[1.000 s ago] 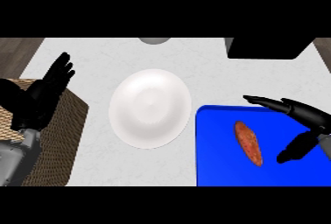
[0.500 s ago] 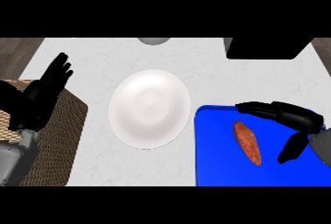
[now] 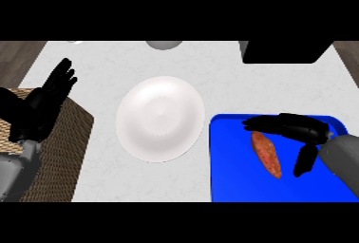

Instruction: Pick the sweet potato from the tray and place it in the plate

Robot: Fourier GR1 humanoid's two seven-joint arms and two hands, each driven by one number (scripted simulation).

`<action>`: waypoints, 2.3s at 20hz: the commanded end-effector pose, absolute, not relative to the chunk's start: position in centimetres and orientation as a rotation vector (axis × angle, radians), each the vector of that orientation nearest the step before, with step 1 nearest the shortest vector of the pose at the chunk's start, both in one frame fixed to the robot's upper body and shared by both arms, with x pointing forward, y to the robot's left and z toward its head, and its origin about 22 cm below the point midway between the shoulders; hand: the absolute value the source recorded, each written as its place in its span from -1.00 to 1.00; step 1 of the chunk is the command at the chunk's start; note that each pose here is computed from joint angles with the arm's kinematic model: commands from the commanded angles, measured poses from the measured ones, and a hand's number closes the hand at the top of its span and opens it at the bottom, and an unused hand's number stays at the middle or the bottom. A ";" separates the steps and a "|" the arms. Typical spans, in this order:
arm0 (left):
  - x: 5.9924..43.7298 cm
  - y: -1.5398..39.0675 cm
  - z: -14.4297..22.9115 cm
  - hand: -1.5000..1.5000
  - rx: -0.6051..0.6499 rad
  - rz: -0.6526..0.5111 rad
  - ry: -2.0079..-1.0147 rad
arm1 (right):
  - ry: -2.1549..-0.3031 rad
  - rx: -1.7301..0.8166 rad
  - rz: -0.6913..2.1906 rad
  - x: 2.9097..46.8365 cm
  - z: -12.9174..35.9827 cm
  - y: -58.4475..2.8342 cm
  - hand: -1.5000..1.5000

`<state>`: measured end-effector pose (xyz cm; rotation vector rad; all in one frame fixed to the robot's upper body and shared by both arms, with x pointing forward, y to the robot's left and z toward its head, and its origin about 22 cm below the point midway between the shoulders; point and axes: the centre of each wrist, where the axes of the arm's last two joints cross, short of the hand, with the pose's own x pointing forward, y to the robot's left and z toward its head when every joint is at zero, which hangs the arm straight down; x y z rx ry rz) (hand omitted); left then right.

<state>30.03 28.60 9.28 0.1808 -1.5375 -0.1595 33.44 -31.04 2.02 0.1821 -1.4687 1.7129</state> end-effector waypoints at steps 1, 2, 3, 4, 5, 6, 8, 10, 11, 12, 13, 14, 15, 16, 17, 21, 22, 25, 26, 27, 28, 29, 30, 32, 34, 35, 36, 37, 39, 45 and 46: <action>28.3 27.4 3.5 0.00 0.150 -0.109 -1.417 | -1.454 0.220 1.740 34.6 2.1 -30.1 -1.00; 27.9 27.7 3.4 0.00 0.185 -0.119 -1.405 | -1.434 0.222 1.758 34.0 1.8 -30.3 -1.00; 29.2 28.3 5.3 0.00 0.155 -0.082 -1.423 | -1.435 0.204 1.754 33.9 0.8 -30.2 -1.00; 28.3 28.0 4.1 0.00 0.167 -0.096 -1.408 | -1.435 0.193 1.761 33.0 -0.7 -29.4 -1.00; 29.0 28.3 4.9 0.00 0.156 -0.091 -1.408 | -1.447 0.182 1.760 34.7 1.3 -29.7 -1.00; 27.5 27.7 2.9 0.00 0.145 -0.102 -1.409 | -1.428 0.196 1.756 34.5 1.4 -30.7 -1.00; 28.1 28.4 4.3 0.00 0.160 -0.108 -1.397 | -1.434 0.196 1.765 34.1 -0.4 -28.3 -1.00; 28.0 28.1 3.5 0.00 0.171 -0.095 -1.397 | -1.431 0.186 1.794 34.2 -0.1 -28.3 -1.00; 27.4 28.1 4.0 0.00 0.149 -0.108 -1.396 | -1.411 0.172 1.813 33.6 -1.0 -28.9 -1.00; 28.7 28.2 4.5 0.00 0.164 -0.096 -1.426 | -1.417 0.174 1.824 34.5 -0.9 -28.0 -1.00; 28.5 27.4 4.5 0.00 0.155 -0.097 -1.408 | -1.400 0.193 1.833 34.1 -1.0 -27.7 -1.00; 27.7 27.2 3.9 0.00 0.154 -0.099 -1.386 | -1.381 0.186 1.854 33.7 -1.5 -29.2 -1.00; 28.7 28.1 3.9 0.00 0.182 -0.098 -1.391 | -1.375 0.222 1.911 34.5 -0.5 -27.2 -1.00; 28.1 28.4 3.5 0.00 0.185 -0.090 -1.415 | -1.387 0.227 1.925 34.2 -1.2 -27.0 1.00; 29.2 27.4 4.0 0.00 0.163 -0.104 -1.425 | -1.377 0.257 1.975 33.9 -1.8 -27.0 1.00; 28.4 29.0 3.8 0.00 0.179 -0.094 -1.395 | -1.440 0.315 1.960 32.9 -2.5 -26.6 1.00; 27.6 27.6 3.4 0.00 0.171 -0.095 -1.400 | -1.447 0.321 1.946 33.0 -3.0 -24.6 1.00; 27.3 27.1 3.6 0.00 0.155 -0.087 -1.415 | -1.461 0.328 1.908 33.8 -2.1 -26.5 1.00; 28.4 27.4 3.8 0.00 0.154 -0.103 -1.423 | -1.457 0.339 1.900 34.0 -2.2 -27.0 1.00; 28.2 28.0 3.5 0.00 0.183 -0.091 -1.404 | -1.477 0.343 1.895 32.9 -2.8 -26.6 1.00; 27.8 28.5 2.8 0.00 0.171 -0.087 -1.399 | -1.501 0.316 1.874 34.2 -1.7 -26.2 1.00; 28.3 29.3 4.0 0.00 0.192 -0.082 -1.413 | -1.549 0.292 1.846 34.2 -0.9 -26.9 1.00; 28.0 28.3 4.1 0.00 0.174 -0.086 -1.408 | -1.579 0.225 1.826 33.4 -2.0 -27.1 1.00; 28.1 28.9 4.1 0.00 0.196 -0.091 -1.395 | -1.662 0.144 1.748 32.9 -3.0 -21.8 1.00; 27.6 29.4 4.2 0.00 0.198 -0.073 -1.390 | -1.691 0.119 1.720 31.8 -2.8 -14.0 1.00; 28.1 29.2 5.2 0.00 0.191 -0.089 -1.396 | -1.692 0.107 1.705 30.7 -3.4 -11.5 1.00; 28.3 28.8 5.5 0.00 0.170 -0.088 -1.383 | -1.719 0.101 1.691 30.7 -2.4 -9.3 1.00; 28.3 29.4 6.3 0.00 0.187 -0.105 -1.397 | -1.724 0.098 1.691 30.2 -2.2 -7.4 1.00; 28.2 29.7 6.0 0.00 0.189 -0.096 -1.381 | -1.792 0.007 1.592 29.4 -0.7 -3.9 1.00; 28.5 29.8 6.3 0.00 0.186 -0.090 -1.371 | -2.027 -0.355 1.235 28.6 4.1 -1.8 1.00; 28.1 29.7 5.6 0.00 0.183 -0.090 -1.361 | -2.039 -0.403 1.163 28.5 4.7 -1.7 1.00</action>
